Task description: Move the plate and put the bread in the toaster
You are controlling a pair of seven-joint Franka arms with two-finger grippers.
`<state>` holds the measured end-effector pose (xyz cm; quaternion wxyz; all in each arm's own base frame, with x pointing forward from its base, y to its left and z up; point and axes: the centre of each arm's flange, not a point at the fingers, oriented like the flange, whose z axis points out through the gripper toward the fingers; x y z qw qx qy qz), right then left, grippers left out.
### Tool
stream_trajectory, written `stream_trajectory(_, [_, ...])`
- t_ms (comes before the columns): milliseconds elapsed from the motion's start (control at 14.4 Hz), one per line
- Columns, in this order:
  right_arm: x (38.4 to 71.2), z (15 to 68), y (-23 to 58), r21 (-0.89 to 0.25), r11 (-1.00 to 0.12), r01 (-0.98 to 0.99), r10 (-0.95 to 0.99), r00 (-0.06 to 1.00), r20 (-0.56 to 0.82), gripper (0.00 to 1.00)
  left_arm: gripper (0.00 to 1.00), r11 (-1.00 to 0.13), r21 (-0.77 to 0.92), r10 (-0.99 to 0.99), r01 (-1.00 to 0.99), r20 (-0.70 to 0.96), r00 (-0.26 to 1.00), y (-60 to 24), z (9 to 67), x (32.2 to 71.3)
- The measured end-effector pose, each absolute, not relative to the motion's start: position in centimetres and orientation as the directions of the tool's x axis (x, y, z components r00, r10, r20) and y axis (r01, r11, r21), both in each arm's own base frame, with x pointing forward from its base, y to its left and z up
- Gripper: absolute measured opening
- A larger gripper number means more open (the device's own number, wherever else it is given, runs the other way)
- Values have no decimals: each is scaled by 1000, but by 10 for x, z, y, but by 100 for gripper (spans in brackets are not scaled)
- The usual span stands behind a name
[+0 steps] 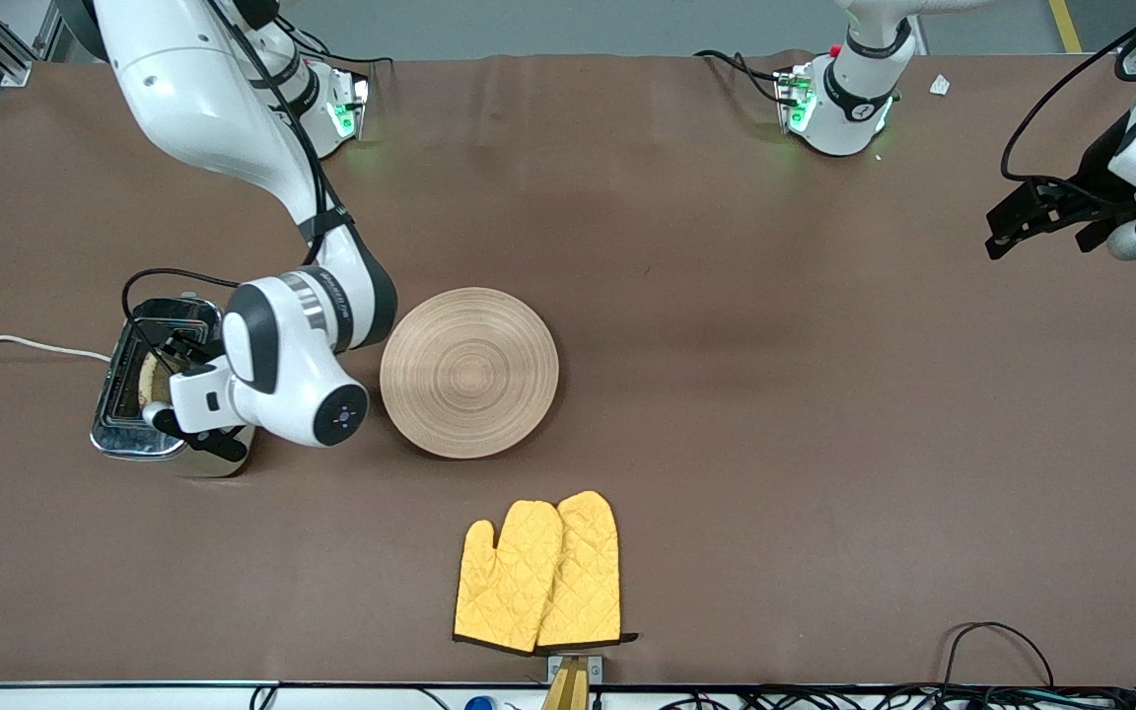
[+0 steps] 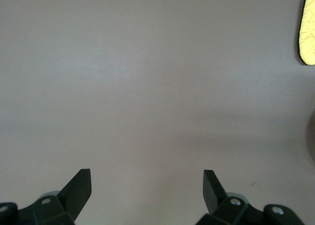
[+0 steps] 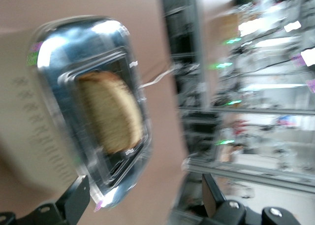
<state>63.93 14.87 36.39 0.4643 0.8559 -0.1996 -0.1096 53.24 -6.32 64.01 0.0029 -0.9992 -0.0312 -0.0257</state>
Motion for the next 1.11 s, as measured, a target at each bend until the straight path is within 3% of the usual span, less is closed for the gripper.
stream_trajectory(138, [648, 413, 132, 696, -641, -324, -476, 879, -30, 100, 100, -998, -4, 62, 62, 52, 997, -63, 640, 533])
stream_trajectory(277, [650, 475, 89, 479, -752, -453, -548, 833, -74, 100, 100, -998, -4, 61, 62, 52, 997, -64, 640, 533])
stream_trajectory(484, [635, 559, 4, 215, -799, -562, -591, 798, -113, 100, 100, -998, -4, 61, 61, 52, 997, -64, 640, 533])
stream_trajectory(830, [602, 640, 7, 85, -925, -371, -372, 928, -2, 100, 100, -999, -4, 45, 46, 58, 997, -64, 642, 533])
stream_trajectory(1107, [574, 682, -31, 71, -974, -215, -211, 976, 51, 100, 100, -1000, -3, 24, 25, 76, 997, -59, 649, 535])
